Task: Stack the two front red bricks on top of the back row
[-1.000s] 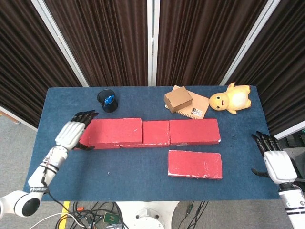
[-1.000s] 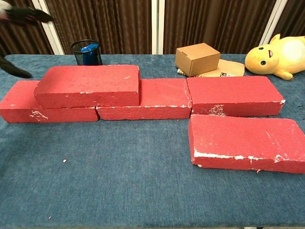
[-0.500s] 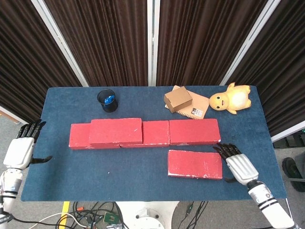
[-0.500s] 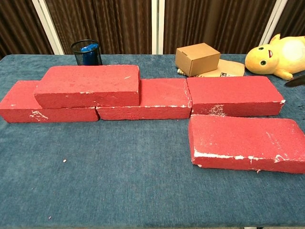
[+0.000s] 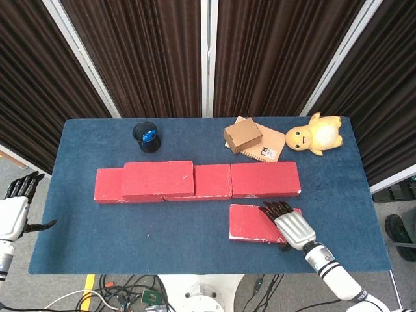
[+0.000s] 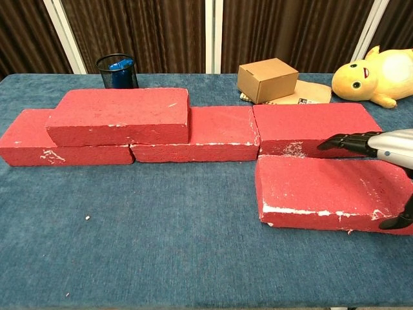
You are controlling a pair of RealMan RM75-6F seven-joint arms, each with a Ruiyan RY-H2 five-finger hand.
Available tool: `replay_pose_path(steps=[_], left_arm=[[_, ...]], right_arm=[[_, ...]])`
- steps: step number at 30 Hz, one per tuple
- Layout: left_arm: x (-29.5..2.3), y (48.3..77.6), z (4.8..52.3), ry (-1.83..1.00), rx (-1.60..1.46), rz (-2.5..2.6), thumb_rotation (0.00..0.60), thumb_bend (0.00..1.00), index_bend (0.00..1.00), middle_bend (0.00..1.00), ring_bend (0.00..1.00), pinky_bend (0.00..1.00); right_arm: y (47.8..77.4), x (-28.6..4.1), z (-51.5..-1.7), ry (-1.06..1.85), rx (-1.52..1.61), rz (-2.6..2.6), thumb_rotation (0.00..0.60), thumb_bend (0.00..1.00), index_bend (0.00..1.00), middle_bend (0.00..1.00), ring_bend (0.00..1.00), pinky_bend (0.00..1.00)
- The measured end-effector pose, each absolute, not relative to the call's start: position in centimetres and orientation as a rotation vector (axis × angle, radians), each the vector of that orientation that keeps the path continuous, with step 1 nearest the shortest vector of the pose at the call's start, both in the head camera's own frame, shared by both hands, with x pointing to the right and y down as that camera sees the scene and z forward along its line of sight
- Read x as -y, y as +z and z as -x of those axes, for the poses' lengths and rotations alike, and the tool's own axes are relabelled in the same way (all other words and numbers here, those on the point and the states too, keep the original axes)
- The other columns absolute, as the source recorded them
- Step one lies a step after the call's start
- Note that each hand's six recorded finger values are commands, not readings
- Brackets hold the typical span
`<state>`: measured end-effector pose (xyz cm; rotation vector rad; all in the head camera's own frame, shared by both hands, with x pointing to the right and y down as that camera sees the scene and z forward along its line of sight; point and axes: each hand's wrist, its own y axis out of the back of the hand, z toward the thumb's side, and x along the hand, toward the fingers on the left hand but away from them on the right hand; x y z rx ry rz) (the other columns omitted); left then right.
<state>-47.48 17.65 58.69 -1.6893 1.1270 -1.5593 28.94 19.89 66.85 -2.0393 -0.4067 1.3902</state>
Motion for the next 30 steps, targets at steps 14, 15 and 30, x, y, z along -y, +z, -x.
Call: replay_pose_path(steps=[14, 15, 30], left_arm=[[-18.3, 58.7, 48.7, -1.581, -1.120, 1.692, 0.600, 0.03, 0.01, 0.00, 0.00, 0.00], [-18.3, 58.7, 48.7, -1.582, -1.119, 1.692, 0.600, 0.03, 0.01, 0.00, 0.00, 0.00], [-18.2, 58.9, 48.4, -1.565, -1.100, 1.702, 0.600, 0.03, 0.01, 0.00, 0.00, 0.00]], right_arm=[[68.8, -19.5, -28.0, 1.444, 0.425, 2.084, 0.600, 0.00, 0.00, 0.00, 0.00, 0.00], [68.9, -19.5, -28.0, 1.446, 0.428, 2.089, 0.600, 0.00, 0.00, 0.00, 0.00, 0.00], [71.0, -19.3, -27.7, 1.468, 0.455, 2.179, 0.600, 0.00, 0.00, 0.00, 0.00, 0.00]])
